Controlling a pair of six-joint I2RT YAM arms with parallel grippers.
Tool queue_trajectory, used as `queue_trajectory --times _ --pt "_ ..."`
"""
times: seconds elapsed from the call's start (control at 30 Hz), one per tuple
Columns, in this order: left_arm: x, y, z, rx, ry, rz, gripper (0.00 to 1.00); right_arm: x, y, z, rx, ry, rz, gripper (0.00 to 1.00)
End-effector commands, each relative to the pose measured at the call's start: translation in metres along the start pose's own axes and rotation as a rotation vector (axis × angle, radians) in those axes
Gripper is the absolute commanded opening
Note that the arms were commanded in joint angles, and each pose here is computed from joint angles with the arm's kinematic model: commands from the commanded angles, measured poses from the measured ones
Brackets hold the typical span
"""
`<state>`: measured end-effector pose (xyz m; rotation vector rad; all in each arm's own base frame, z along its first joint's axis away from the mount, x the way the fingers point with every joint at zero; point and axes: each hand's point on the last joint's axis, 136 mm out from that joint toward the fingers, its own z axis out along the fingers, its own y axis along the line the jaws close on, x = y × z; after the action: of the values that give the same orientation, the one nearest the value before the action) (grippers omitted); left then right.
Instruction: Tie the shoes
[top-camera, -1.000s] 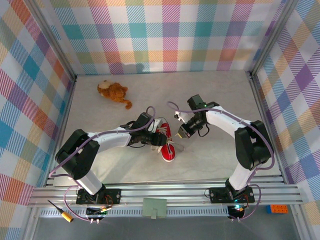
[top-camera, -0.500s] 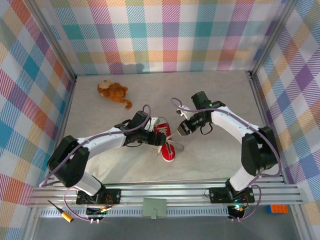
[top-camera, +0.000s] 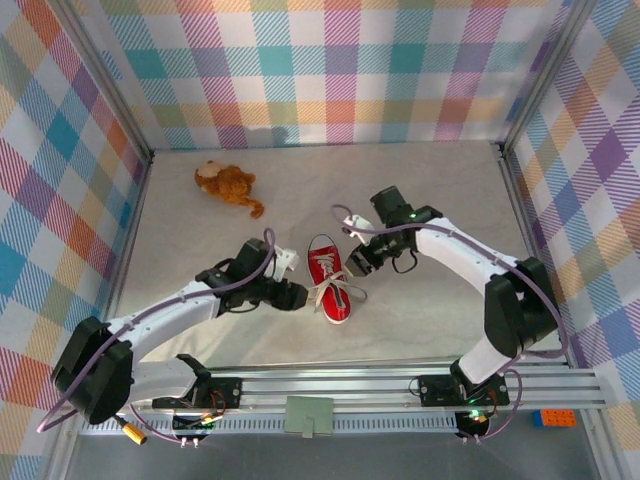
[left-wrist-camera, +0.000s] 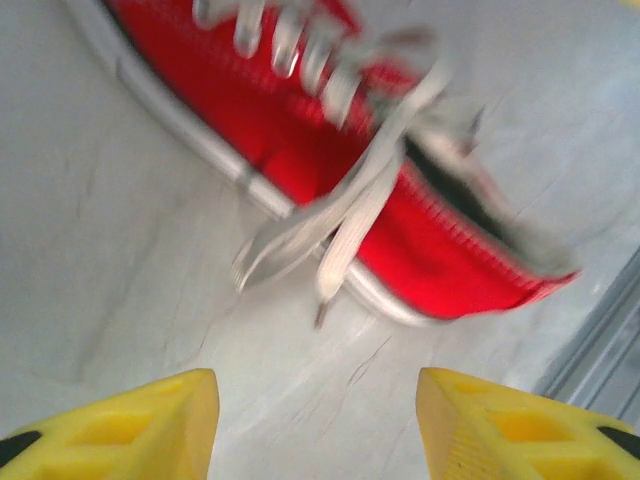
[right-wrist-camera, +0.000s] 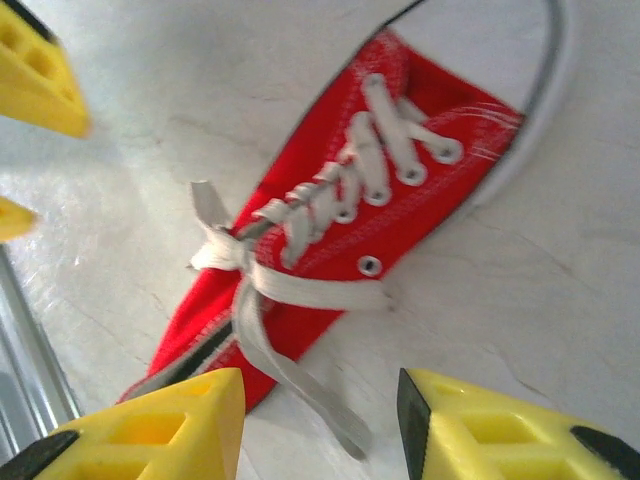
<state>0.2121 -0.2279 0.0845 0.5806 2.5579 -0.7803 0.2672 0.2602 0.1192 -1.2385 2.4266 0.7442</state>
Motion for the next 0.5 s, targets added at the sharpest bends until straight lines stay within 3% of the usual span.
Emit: queue_trajectory --times 0.0,0.47 --pt "-0.001 -0.009 0.015 0.061 -0.03 0.028 0.53 -0.013 0.017 0.021 -0.073 0.009 -0.02 0.44" --pt "0.004 -0.005 0.066 0.083 -0.008 0.034 0.52 -0.013 0.011 0.056 -0.037 0.078 0.014 0.42"
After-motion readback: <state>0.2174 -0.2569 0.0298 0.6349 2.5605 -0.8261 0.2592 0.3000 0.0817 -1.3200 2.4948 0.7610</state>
